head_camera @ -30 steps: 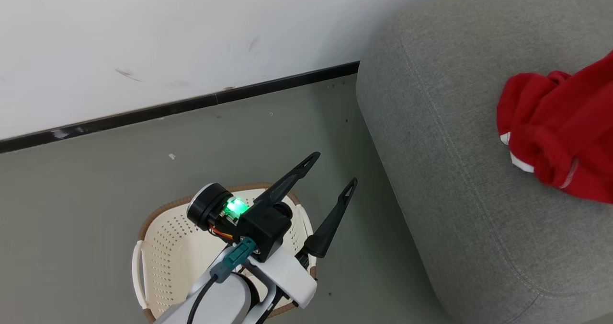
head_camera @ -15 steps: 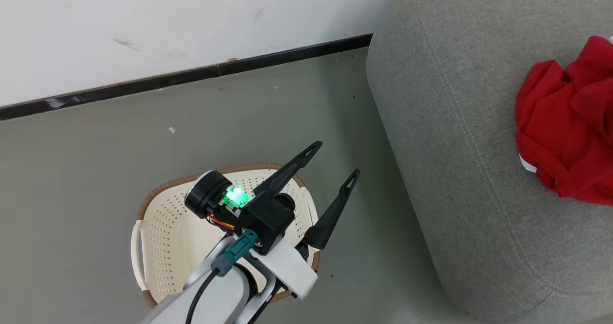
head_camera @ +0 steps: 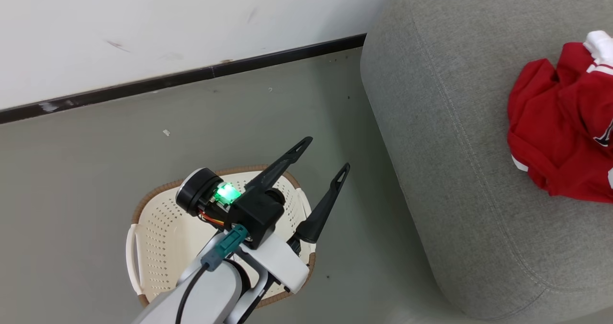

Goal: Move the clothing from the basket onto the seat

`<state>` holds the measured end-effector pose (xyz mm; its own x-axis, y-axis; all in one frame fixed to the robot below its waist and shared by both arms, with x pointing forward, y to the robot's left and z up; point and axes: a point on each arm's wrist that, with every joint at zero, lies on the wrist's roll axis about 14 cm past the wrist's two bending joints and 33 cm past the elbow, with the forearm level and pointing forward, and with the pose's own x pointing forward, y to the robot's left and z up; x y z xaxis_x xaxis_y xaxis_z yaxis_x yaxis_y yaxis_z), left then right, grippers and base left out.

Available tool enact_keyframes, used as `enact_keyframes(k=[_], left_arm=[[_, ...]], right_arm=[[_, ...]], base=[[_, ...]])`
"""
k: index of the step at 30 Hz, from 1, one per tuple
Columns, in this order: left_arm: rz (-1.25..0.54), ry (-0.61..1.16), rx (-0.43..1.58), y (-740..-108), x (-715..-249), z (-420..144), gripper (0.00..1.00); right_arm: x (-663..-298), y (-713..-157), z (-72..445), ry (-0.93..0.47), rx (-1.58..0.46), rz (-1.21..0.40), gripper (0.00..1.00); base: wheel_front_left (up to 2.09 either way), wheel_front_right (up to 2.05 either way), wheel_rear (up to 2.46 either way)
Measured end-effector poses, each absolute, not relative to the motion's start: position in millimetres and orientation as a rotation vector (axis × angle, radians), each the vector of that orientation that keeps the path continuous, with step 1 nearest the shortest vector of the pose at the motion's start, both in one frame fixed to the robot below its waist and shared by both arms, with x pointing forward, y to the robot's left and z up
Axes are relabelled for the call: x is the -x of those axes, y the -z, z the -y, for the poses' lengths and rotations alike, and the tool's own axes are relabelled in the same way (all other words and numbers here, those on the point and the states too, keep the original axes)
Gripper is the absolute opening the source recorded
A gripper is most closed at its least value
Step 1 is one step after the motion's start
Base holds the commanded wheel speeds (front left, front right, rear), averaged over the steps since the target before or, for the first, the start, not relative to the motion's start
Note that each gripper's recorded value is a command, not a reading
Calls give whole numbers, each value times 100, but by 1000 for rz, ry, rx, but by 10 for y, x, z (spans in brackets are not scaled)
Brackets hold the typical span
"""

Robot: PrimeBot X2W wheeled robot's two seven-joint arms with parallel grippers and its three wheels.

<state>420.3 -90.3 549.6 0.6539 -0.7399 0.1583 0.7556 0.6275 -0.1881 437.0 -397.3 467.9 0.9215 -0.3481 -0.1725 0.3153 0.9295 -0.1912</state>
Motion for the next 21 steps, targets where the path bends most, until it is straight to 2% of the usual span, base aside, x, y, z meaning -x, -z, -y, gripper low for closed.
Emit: enact_keyframes(k=[4,12,21], left_arm=[[71,845,272,-5532,-4234,893,100],[68,757,331,-5550,-4340,751,100],[102,571,325,-5551,-4517,321,100]], right_arm=[[-4272,-4694,3984,345,168,-201,100],[-4318,-5234,3923,322,208,-32,100],[-4273,-5479,3579,241,217,67,100]], base=[[0,0,0],[0,0,0],[0,0,0]])
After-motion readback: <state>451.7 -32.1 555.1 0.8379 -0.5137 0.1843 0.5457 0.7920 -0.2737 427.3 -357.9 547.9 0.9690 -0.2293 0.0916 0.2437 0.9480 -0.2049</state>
